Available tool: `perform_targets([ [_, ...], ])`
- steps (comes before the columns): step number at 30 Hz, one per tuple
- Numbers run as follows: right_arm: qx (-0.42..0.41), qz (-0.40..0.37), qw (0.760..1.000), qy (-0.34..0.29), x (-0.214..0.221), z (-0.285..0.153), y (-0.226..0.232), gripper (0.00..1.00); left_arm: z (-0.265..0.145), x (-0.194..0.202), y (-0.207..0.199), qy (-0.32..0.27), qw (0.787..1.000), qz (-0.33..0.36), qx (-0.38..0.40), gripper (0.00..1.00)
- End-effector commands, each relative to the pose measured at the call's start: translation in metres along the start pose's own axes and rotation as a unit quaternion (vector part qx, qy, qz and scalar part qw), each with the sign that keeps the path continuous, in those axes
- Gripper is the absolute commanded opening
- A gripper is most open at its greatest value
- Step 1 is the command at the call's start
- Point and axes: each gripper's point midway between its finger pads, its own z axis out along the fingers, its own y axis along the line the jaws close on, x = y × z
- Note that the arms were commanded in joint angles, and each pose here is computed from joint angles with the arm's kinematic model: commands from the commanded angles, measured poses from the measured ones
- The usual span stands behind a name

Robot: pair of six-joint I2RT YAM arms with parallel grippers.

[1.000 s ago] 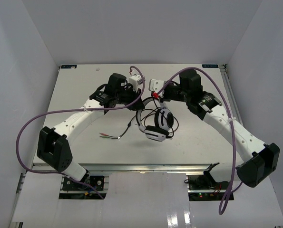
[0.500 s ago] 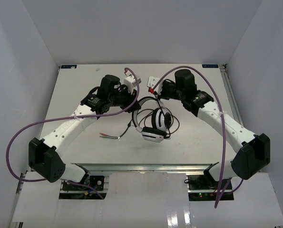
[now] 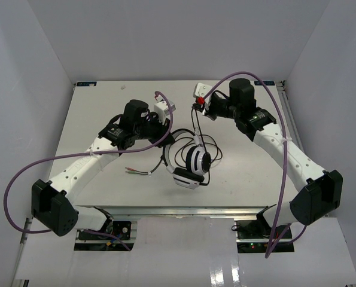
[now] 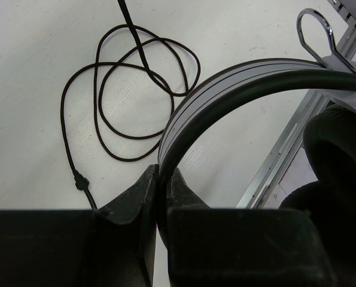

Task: Wrap the headphones

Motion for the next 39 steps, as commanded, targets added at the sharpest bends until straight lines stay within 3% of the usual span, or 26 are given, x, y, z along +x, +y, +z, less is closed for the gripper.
perform_targets([
  [1,-0.002,0.002,0.999,-0.038,-0.025,-0.001,-0.008,0.08,-0.017,-0.026,-0.027,-0.044,0.998,0.022,0.047,0.00],
  [11,0.000,0.006,1.000,-0.028,-0.022,0.010,-0.002,0.08,-0.001,-0.027,-0.029,-0.030,0.998,0.021,0.060,0.00],
  [24,0.008,0.017,0.999,0.048,0.029,0.028,0.011,0.08,-0.010,-0.046,-0.038,-0.056,0.996,0.040,0.057,0.00],
  [30,0.013,0.053,0.998,0.038,0.032,0.020,-0.002,0.08,-0.025,-0.042,-0.042,-0.067,0.996,0.040,0.050,0.00],
  [39,-0.037,0.101,0.994,0.006,0.032,0.015,0.022,0.08,-0.050,-0.067,-0.051,-0.118,0.991,0.047,0.037,0.00],
])
